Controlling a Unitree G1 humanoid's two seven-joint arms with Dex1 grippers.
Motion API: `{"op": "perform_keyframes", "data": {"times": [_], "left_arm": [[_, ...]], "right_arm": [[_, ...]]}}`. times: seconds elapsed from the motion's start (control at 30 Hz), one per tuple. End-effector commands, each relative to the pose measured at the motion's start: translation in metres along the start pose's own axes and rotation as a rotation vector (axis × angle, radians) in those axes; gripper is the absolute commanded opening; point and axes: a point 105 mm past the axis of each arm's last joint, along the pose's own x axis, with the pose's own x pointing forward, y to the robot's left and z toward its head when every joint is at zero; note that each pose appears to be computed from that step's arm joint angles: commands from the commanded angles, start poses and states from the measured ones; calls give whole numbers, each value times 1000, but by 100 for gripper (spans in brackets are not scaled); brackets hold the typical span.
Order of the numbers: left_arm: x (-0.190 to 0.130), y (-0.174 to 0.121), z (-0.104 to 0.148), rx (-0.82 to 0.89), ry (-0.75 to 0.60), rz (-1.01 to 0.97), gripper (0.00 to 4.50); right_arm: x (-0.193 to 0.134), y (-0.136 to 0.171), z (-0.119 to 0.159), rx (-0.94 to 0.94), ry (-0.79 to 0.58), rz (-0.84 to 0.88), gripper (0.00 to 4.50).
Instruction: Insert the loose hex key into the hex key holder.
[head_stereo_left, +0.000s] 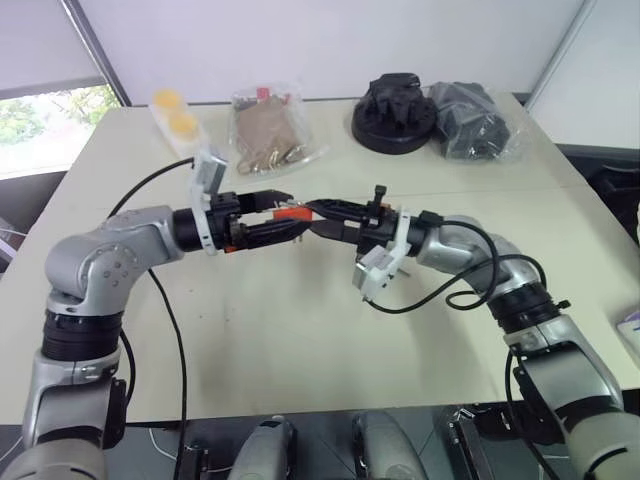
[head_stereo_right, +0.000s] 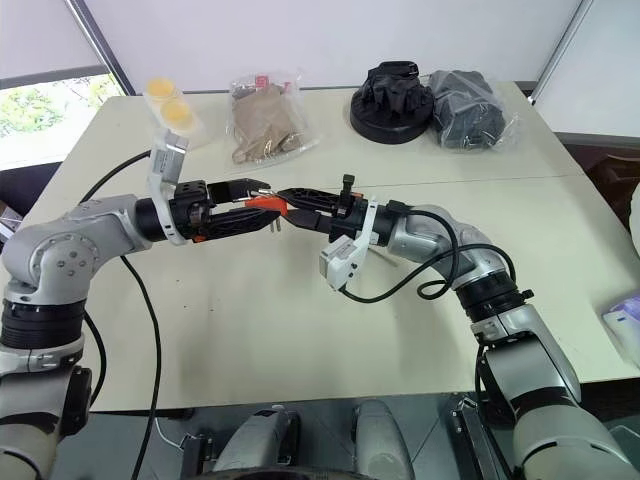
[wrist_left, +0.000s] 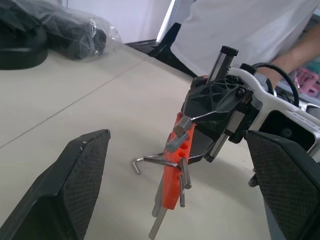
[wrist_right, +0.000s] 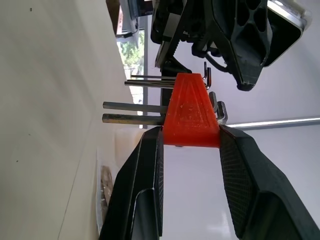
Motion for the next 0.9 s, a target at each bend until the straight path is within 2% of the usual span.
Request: {"op": "perform_keyframes", "data": {"times": [0.03, 0.17, 0.27, 0.4, 0.5, 0.53, 0.9], "left_arm": [[-1, -4, 4, 32, 1, -8, 450], [-3, -5, -1, 22, 25, -13, 450], [-3, -5, -3, 16, 26, -20, 367], [-2, -6, -3, 15, 16, -22, 183], [-1, -5, -2, 14, 8, -18, 21], [-1, -5, -2, 14, 9, -17, 5], [1, -7, -5, 20, 14, -10, 5]], "right_arm": [[5, -18, 9, -27, -43, -57, 99], [5, -20, 10, -31, -44, -60, 99], [5, -19, 11, -29, -44, -57, 99], [4, -18, 12, -25, -43, -52, 99], [4, -17, 12, -22, -40, -47, 99], [4, -17, 11, -21, -39, -45, 99], [2, -8, 14, -6, -41, 3, 99]]}}
